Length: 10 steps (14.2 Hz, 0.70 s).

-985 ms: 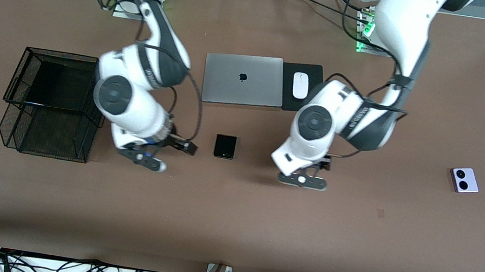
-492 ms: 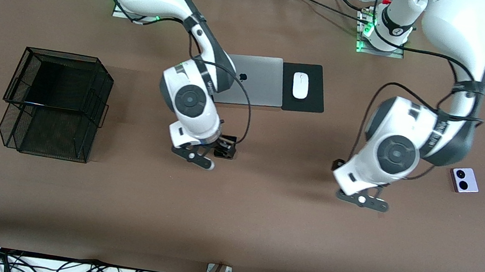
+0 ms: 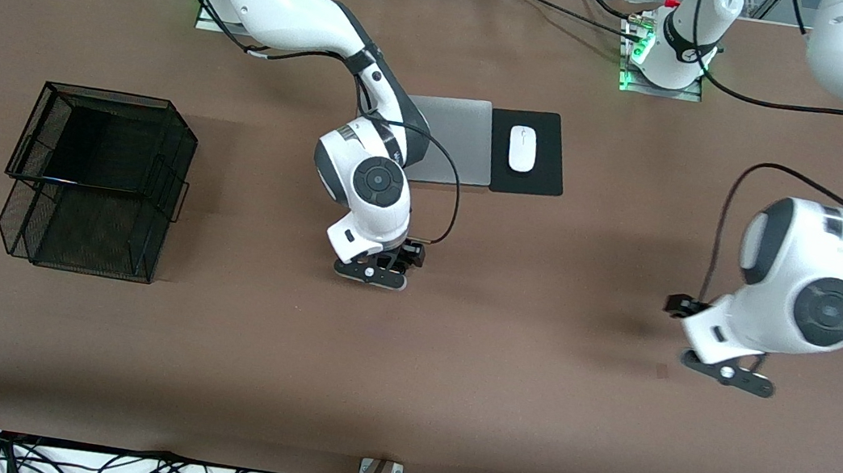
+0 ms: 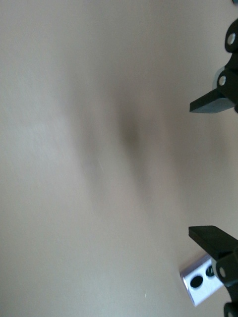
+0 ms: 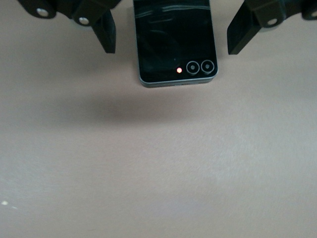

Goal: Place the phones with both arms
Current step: 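Grasp the black flip phone with the right gripper while the left gripper reaches lavender phone, then carry the black flip phone to the basket while the left gripper grasps the lavender phone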

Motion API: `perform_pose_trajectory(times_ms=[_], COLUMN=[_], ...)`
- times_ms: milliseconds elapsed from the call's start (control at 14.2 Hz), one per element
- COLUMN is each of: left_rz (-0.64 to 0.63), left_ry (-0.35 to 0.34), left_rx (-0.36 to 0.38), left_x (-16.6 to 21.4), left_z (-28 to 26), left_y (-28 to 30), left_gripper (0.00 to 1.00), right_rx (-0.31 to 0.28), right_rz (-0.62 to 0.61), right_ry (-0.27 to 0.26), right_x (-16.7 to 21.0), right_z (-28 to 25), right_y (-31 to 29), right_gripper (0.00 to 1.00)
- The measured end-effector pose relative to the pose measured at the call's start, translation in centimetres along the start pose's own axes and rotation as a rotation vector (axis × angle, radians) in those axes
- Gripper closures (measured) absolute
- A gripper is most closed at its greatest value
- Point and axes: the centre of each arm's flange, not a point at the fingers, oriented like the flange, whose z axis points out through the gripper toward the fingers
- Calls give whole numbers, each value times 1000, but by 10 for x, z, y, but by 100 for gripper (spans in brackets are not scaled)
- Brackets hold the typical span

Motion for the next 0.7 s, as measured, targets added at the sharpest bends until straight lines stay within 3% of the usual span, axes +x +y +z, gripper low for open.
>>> perform_pose_trajectory(times_ms=[352,703], left_rz=[-36,-160], left_ry=[23,78], left_rx=[-9,-7], left_x=[-24,-52], left_z=[6,36], left_y=[-86,-164], left_gripper=[0,0], right_rx=[-3,37], right_rz=[-130,-82], right_ry=[-4,-54], right_x=[-1,-5], right_z=[3,13], right_y=[0,-1], right_gripper=[0,0])
